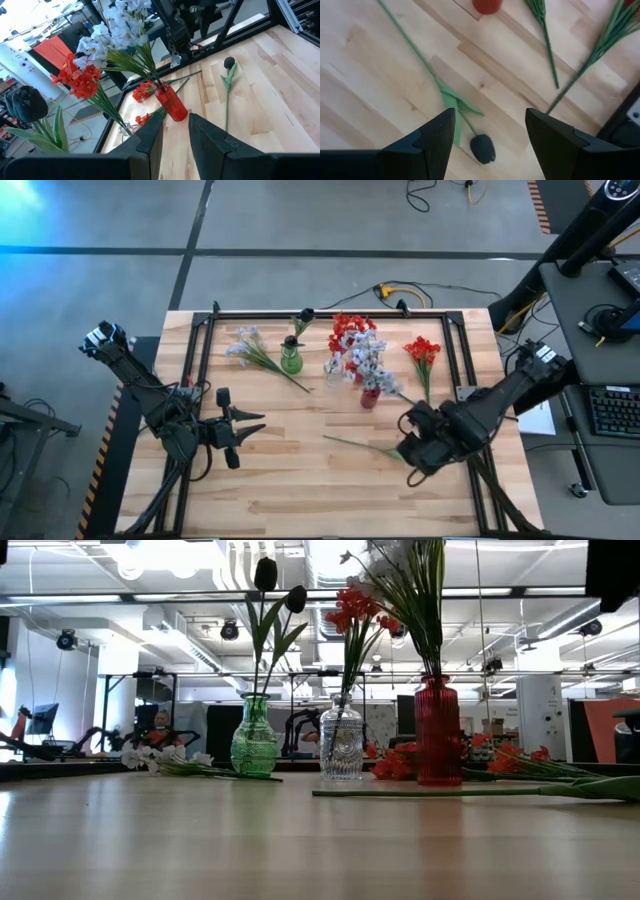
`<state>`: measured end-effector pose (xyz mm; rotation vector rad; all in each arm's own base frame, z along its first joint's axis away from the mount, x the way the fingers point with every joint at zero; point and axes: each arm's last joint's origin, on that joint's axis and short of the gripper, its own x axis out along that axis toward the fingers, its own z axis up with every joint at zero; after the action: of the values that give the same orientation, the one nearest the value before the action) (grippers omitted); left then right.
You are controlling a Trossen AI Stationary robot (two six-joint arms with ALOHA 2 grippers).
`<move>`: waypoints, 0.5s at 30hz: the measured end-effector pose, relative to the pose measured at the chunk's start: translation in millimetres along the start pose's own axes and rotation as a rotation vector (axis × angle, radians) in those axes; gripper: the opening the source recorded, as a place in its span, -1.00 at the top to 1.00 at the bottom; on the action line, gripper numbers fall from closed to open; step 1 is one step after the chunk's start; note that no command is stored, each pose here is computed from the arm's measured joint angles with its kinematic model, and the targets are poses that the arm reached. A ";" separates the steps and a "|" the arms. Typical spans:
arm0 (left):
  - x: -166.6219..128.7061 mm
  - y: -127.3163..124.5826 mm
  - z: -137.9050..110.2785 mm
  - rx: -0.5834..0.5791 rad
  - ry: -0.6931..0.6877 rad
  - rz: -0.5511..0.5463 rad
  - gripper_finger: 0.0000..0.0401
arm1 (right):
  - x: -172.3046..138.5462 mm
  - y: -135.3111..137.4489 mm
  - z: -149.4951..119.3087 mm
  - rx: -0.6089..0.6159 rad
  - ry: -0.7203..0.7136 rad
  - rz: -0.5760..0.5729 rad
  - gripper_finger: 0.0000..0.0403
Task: Sort flowers into vase by color
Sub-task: Put the black tulip into the green vase
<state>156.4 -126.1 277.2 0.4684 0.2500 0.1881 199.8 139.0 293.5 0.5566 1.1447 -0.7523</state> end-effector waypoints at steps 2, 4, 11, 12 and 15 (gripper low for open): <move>-0.1 0.0 0.1 -0.007 -0.001 0.000 0.61 | -1.9 0.4 -5.0 -0.013 -0.018 0.008 -0.16; -0.1 0.0 0.3 -0.021 -0.002 0.000 0.61 | -2.7 1.9 -9.2 -0.026 -0.037 0.016 -0.16; 0.0 -0.1 0.6 -0.117 -0.005 -0.008 0.61 | -9.3 11.2 -22.1 -0.070 -0.175 0.127 -0.16; 0.0 -0.5 0.7 -0.143 -0.006 -0.022 0.61 | -10.1 12.1 -23.3 -0.083 -0.193 0.137 -0.16; -0.1 -3.0 1.2 -0.207 -0.012 -0.110 0.61 | -9.8 16.7 -26.4 -0.106 -0.243 0.159 -0.16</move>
<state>157.0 -129.2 276.9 0.2501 0.2406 0.1025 194.7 171.3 294.5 0.4481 0.8986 -0.6000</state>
